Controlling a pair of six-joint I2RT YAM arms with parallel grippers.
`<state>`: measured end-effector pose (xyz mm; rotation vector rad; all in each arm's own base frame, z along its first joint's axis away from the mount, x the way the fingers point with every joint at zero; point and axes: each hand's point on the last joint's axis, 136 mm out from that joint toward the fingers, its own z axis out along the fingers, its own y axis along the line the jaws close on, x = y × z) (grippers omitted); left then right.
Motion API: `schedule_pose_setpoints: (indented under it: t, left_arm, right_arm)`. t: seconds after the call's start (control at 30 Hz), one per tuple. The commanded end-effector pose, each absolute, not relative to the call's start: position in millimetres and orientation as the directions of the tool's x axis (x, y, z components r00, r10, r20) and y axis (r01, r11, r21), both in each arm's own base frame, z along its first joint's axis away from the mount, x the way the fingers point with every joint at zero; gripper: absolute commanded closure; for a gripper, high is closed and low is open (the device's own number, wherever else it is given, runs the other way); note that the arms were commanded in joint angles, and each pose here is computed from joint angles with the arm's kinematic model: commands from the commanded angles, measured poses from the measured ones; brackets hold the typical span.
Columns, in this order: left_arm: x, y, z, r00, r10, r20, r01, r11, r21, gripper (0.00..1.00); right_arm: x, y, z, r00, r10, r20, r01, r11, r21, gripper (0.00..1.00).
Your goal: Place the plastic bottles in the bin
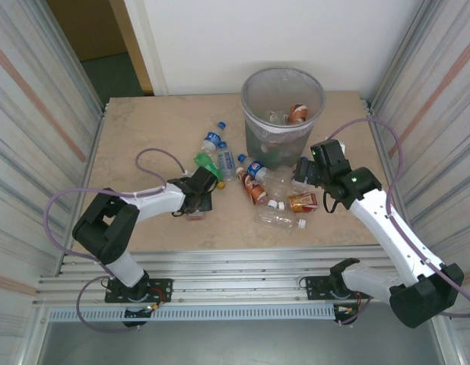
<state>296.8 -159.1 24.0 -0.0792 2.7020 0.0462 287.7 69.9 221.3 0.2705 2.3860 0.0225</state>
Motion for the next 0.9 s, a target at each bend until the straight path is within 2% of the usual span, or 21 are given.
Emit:
schedule_pose_setpoints:
  t: [0.0, 0.23, 0.4, 0.57, 0.87]
  left_arm:
    - [294, -143, 28, -0.893, -0.061, -0.446, -0.091, 0.995, 0.045, 0.38]
    - [289, -125, 60, -0.851, -0.076, -0.520, -0.119, 0.992, 0.050, 0.43]
    - [302, -133, 117, -0.776, -0.047, -0.629, -0.048, 0.999, -0.016, 0.43]
    - [325, -163, 191, -0.669, -0.025, -0.743, 0.090, 0.989, -0.115, 0.43]
    - [373, -240, 303, -0.501, -0.048, -0.864, 0.334, 0.910, -0.244, 0.43]
  right_arm:
    - [288, 69, 222, -0.697, 0.224, -0.682, 0.212, 0.972, 0.103, 0.02]
    - [286, 69, 214, -0.706, 0.221, -0.673, 0.221, 0.971, 0.087, 0.02]
    - [283, 65, 212, -0.703, 0.230, -0.673, 0.241, 0.967, 0.078, 0.02]
    - [280, 59, 210, -0.680, 0.253, -0.689, 0.270, 0.959, 0.087, 0.02]
    - [275, 51, 214, -0.639, 0.289, -0.712, 0.311, 0.945, 0.104, 0.02]
